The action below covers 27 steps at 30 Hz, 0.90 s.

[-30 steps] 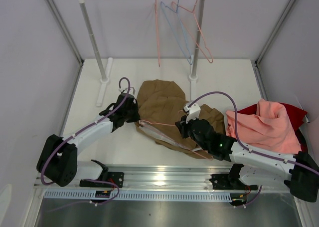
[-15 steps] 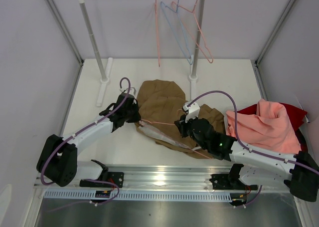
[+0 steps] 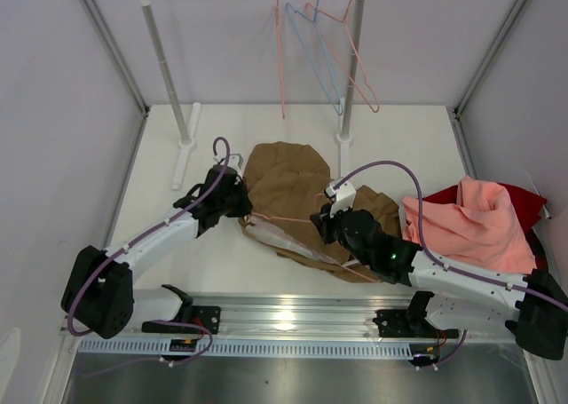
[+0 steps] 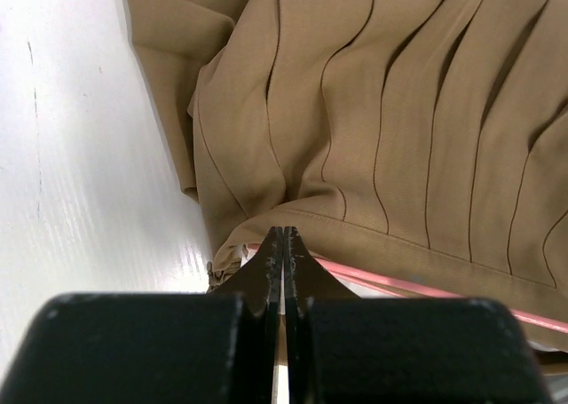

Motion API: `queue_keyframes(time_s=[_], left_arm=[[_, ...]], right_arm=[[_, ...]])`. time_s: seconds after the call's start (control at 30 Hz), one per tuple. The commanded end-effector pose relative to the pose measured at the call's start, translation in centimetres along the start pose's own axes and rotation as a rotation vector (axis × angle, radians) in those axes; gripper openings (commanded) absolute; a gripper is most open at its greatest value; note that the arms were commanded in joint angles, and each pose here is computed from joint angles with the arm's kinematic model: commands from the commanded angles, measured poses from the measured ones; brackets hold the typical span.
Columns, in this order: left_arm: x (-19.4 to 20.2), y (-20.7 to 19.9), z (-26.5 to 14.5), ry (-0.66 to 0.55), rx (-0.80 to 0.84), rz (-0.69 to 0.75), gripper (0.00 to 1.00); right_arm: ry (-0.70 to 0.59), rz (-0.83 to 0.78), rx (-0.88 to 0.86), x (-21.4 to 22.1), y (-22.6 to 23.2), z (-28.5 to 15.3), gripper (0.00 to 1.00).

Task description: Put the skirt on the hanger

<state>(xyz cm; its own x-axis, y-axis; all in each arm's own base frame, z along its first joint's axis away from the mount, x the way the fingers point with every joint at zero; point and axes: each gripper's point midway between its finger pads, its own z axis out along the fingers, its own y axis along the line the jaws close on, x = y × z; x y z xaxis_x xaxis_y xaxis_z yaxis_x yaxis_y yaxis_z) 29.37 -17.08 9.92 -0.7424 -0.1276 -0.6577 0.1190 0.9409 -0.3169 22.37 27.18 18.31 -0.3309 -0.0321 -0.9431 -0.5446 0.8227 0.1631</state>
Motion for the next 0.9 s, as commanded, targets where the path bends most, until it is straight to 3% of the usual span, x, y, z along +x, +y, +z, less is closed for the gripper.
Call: queue_keyframes(time_s=[0.0,0.43,0.87], left_arm=[[-1.3,-1.3,-0.6,-0.05,0.057,0.034,0.0],[1.0,0.7,-1.8,0.02,-0.072,0.002,0.03],[2.1,1.1,-1.4,0.043,-0.104,0.012,0.25]], right_arm=[[-0.097,0.014,-0.022,-3.6,0.6,-0.2,0.0],[-0.093,0.01,-0.021,-3.6,0.4,-0.1,0.0],[-0.093,0.01,-0.018,-3.6,0.3,-0.1,0.0]])
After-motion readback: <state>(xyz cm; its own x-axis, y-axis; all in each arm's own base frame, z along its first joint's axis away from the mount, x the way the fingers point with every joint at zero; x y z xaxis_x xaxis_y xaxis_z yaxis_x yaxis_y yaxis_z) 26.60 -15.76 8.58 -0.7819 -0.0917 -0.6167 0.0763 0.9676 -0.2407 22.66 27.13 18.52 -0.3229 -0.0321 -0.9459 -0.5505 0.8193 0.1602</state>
